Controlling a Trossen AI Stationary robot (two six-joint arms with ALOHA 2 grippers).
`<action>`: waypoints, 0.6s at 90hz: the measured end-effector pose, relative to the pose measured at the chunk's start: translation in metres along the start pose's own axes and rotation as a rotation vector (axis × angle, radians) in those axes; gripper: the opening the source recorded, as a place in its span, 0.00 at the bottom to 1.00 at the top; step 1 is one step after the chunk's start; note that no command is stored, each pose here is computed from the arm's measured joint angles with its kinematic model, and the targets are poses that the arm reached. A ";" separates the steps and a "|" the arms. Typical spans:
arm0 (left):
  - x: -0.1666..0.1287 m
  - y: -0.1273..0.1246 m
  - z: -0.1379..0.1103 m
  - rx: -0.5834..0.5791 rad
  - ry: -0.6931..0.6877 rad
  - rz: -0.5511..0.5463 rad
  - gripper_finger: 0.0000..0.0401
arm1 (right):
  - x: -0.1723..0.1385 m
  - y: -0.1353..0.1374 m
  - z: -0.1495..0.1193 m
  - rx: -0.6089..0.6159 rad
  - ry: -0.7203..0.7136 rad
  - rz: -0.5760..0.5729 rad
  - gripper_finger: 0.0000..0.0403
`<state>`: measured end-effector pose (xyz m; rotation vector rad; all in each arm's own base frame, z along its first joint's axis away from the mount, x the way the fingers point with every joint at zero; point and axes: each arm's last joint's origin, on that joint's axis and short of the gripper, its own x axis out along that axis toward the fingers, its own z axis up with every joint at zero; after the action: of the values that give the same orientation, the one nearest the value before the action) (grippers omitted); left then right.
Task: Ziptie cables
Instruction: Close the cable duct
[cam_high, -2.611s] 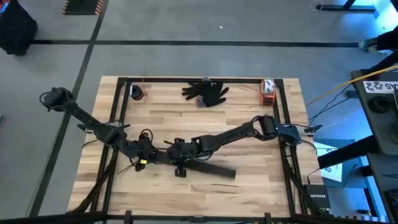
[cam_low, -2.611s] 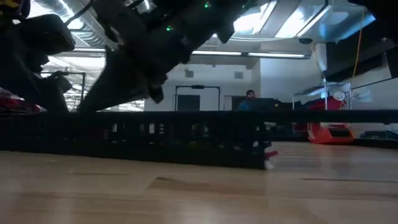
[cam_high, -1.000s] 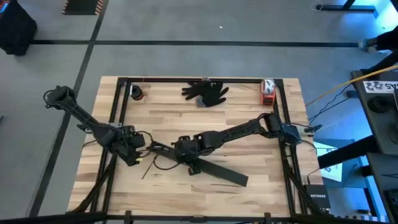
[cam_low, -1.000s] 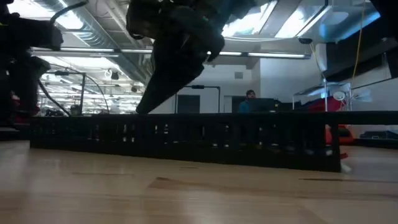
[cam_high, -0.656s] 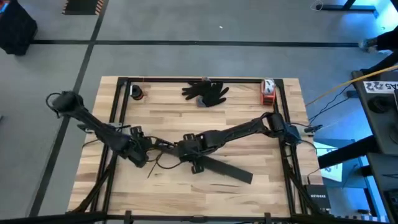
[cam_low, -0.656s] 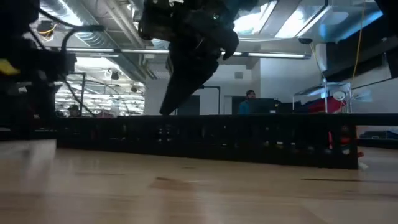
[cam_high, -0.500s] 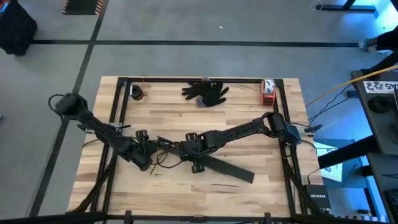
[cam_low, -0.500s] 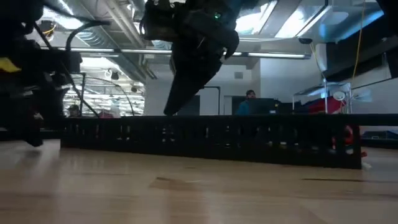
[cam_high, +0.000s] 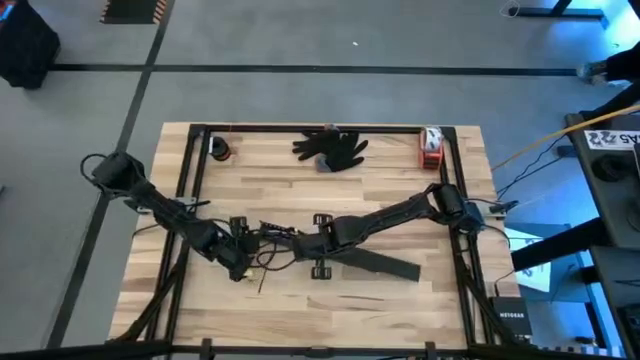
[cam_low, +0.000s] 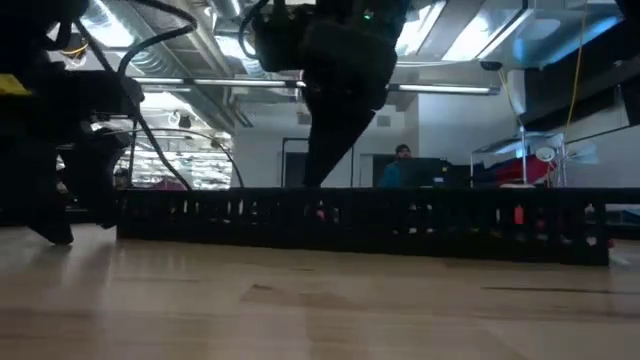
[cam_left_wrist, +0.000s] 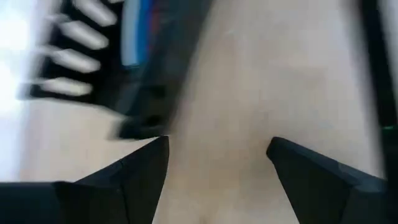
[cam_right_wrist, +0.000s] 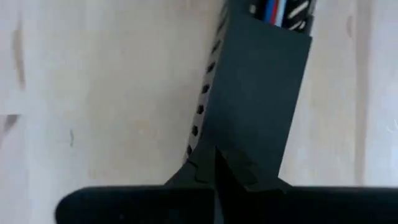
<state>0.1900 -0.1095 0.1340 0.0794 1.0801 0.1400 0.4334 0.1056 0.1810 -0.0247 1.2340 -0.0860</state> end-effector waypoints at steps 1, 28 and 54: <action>0.000 0.000 0.000 -0.001 -0.003 -0.003 0.70 | 0.001 0.000 0.000 0.003 -0.003 0.001 0.00; 0.002 -0.001 0.006 -0.005 -0.043 -0.026 0.70 | 0.017 0.002 0.001 0.018 -0.131 0.001 0.00; -0.010 0.006 0.017 0.044 0.041 -0.036 0.70 | 0.021 0.001 0.005 0.000 -0.194 -0.037 0.00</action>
<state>0.1996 -0.1055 0.1518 0.0966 1.1250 0.0855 0.4446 0.1052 0.1631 -0.0551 1.0400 -0.1135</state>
